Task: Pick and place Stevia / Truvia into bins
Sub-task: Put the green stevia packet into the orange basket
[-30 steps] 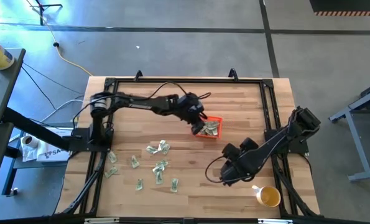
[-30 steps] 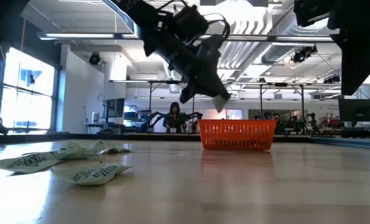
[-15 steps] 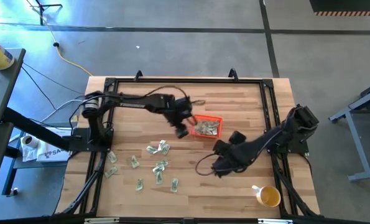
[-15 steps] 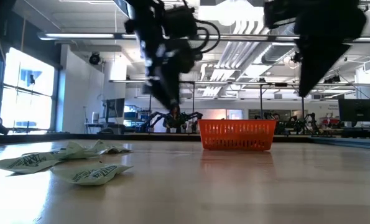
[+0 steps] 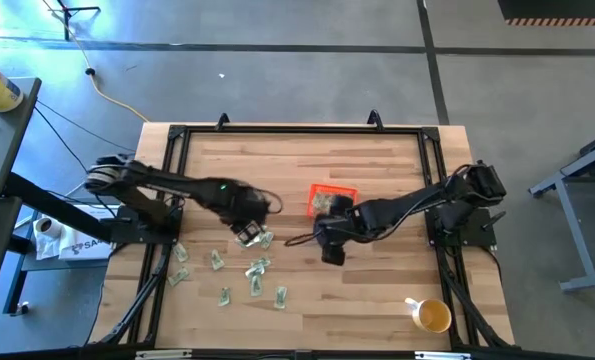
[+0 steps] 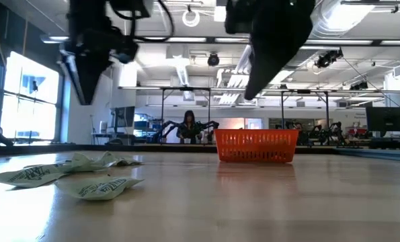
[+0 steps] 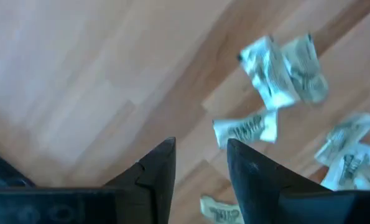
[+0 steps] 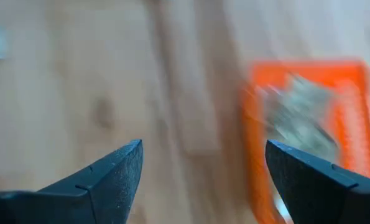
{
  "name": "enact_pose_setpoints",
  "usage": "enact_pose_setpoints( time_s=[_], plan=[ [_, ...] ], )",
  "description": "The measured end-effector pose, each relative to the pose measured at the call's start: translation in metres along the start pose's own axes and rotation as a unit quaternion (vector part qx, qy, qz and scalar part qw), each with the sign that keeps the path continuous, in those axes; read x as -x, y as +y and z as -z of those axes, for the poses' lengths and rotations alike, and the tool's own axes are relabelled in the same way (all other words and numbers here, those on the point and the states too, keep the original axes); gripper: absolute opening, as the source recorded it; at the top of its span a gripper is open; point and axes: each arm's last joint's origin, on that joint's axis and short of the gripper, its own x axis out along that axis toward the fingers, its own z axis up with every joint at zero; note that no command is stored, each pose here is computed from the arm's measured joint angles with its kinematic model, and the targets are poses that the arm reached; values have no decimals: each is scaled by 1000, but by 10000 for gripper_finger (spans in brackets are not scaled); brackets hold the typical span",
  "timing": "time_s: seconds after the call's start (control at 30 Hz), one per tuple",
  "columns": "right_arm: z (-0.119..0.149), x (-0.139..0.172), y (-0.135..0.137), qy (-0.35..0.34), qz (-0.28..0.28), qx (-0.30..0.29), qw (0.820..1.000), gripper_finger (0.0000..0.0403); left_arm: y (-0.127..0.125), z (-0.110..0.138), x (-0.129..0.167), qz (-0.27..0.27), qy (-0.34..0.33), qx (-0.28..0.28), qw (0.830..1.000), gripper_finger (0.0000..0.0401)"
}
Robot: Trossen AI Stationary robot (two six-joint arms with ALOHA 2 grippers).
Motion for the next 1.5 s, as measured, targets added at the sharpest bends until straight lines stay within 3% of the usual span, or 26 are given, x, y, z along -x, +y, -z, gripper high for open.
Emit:
enact_pose_setpoints(
  time_s=[0.17,0.4,0.57,0.7,0.8,0.97,1.23,1.5],
  plan=[
    [-16,-19,16,-68,-78,87,991,327,6,37,2,10,-5,41,999,179],
    [-29,-61,17,-101,-97,25,990,327,16,75,-1,54,-25,103,993,178],
    [-26,-64,14,-82,-84,-7,993,327,14,88,-14,117,-46,117,985,179],
    [-32,-42,14,-60,-53,-55,995,327,10,87,-26,147,-73,115,980,179],
    [-38,-22,18,-60,-15,-41,997,327,4,79,-29,163,-130,87,974,179],
    [-40,-7,25,-38,-4,-10,999,327,4,57,-39,150,-160,53,974,179],
    [-14,-1,35,46,31,15,998,327,1,35,-53,199,-114,32,973,179],
    [-12,0,43,31,31,14,999,327,-10,39,-62,196,-104,-22,975,179]
  ],
)
